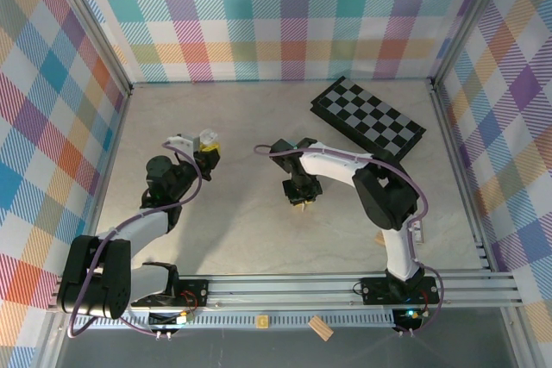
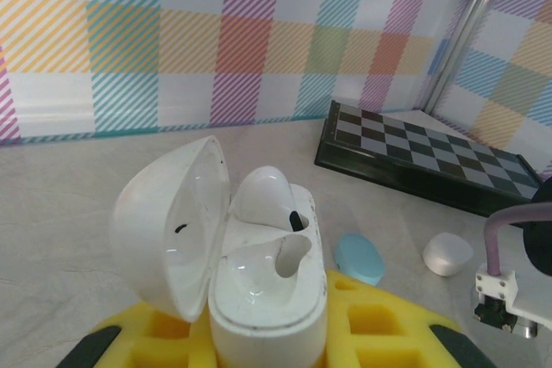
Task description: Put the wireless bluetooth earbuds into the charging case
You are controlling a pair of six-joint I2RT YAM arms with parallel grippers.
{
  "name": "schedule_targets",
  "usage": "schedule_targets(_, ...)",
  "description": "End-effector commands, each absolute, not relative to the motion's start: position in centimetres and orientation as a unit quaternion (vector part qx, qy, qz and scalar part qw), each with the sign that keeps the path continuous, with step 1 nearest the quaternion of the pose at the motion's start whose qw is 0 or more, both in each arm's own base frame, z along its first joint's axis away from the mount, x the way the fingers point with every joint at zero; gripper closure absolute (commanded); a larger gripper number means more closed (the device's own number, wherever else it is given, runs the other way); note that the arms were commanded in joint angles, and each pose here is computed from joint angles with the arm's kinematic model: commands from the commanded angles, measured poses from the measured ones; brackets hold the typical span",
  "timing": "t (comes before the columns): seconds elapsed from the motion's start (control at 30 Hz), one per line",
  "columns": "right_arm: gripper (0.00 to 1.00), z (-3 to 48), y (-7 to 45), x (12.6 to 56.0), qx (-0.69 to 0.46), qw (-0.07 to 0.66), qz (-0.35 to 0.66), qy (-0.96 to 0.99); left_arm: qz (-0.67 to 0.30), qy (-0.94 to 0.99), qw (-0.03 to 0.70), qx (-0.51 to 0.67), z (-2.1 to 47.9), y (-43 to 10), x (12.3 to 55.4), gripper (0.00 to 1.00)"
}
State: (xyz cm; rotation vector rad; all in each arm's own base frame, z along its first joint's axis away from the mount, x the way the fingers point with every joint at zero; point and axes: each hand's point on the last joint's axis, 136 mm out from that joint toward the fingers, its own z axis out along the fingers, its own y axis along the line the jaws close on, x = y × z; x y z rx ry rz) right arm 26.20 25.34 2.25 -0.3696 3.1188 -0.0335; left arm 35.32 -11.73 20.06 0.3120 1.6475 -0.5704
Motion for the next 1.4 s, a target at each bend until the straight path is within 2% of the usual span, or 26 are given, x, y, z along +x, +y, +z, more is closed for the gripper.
schedule_targets(0.0, 0.81, 4.6, 25.5, 27.7, -0.125, 0.058, 0.012, 0.990, -0.254, 0.699, 0.647, 0.166, 21.9, -12.9, 34.9, 0.84)
schedule_targets(0.27, 0.83, 8.9, 25.8, 29.3, -0.142, 0.155, 0.046, 0.977, -0.271, 0.695, 0.636, 0.198, 21.9, -14.8, 33.8, 0.84)
schedule_targets(0.5, 0.82, 15.6, 26.4, 30.6, -0.168, 0.291, 0.111, 0.935, -0.311, 0.679, 0.585, 0.316, 20.9, -20.2, 30.7, 0.84)
schedule_targets(0.8, 0.83, 23.8, 27.3, 29.8, -0.207, 0.408, 0.201, 0.866, -0.381, 0.639, 0.529, 0.409, 20.6, -26.7, 27.5, 0.84)
schedule_targets(1.03, 0.84, 26.9, 28.2, 28.4, -0.232, 0.439, 0.258, 0.829, -0.400, 0.629, 0.518, 0.419, 20.4, -29.6, 27.4, 0.84)
schedule_targets(1.37, 0.84, 26.7, 29.6, 28.0, -0.250, 0.431, 0.290, 0.817, -0.421, 0.619, 0.526, 0.405, 20.9, -32.0, 27.9, 0.84)
